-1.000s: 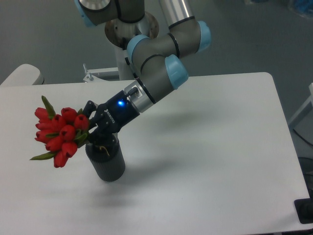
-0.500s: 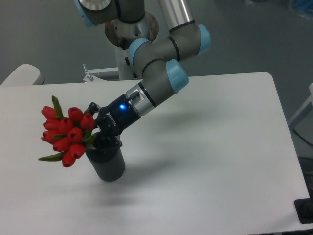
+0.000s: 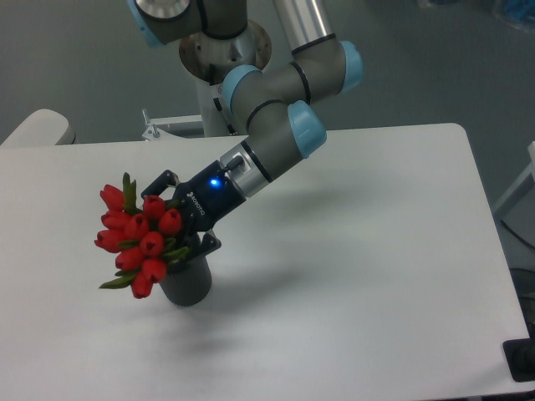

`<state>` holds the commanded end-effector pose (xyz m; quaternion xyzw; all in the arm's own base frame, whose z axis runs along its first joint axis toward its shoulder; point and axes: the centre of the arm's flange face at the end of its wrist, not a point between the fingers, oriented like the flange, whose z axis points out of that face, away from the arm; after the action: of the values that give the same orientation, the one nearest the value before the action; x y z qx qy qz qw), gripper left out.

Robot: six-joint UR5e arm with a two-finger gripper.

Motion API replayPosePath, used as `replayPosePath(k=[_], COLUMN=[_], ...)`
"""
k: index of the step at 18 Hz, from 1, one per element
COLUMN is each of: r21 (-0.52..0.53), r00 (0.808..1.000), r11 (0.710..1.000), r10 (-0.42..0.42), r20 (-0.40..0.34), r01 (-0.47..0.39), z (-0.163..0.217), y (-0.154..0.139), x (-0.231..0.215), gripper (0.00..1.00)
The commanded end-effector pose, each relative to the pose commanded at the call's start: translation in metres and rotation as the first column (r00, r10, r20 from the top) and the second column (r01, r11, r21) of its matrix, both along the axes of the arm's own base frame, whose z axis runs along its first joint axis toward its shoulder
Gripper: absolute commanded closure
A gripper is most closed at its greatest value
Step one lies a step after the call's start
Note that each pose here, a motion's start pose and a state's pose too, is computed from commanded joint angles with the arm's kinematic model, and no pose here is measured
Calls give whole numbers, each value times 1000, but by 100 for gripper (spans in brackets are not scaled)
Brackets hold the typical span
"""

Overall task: Insert the flowers into the vase
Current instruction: 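Lower the tulip stems down into the grey vase, then open the gripper to release the tulips and pull away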

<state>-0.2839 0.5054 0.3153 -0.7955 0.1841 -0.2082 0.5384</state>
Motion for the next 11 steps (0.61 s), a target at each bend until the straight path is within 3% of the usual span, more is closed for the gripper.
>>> replayPosePath(k=[5, 11], r21=[1, -16], r00=[1000, 999], r11=[1000, 999], r10=[21, 39], r20=[-8, -28], r01=[-21, -40], z=[-3, -3], y=[-11, -16], x=[-8, -16], gripper=[1, 0])
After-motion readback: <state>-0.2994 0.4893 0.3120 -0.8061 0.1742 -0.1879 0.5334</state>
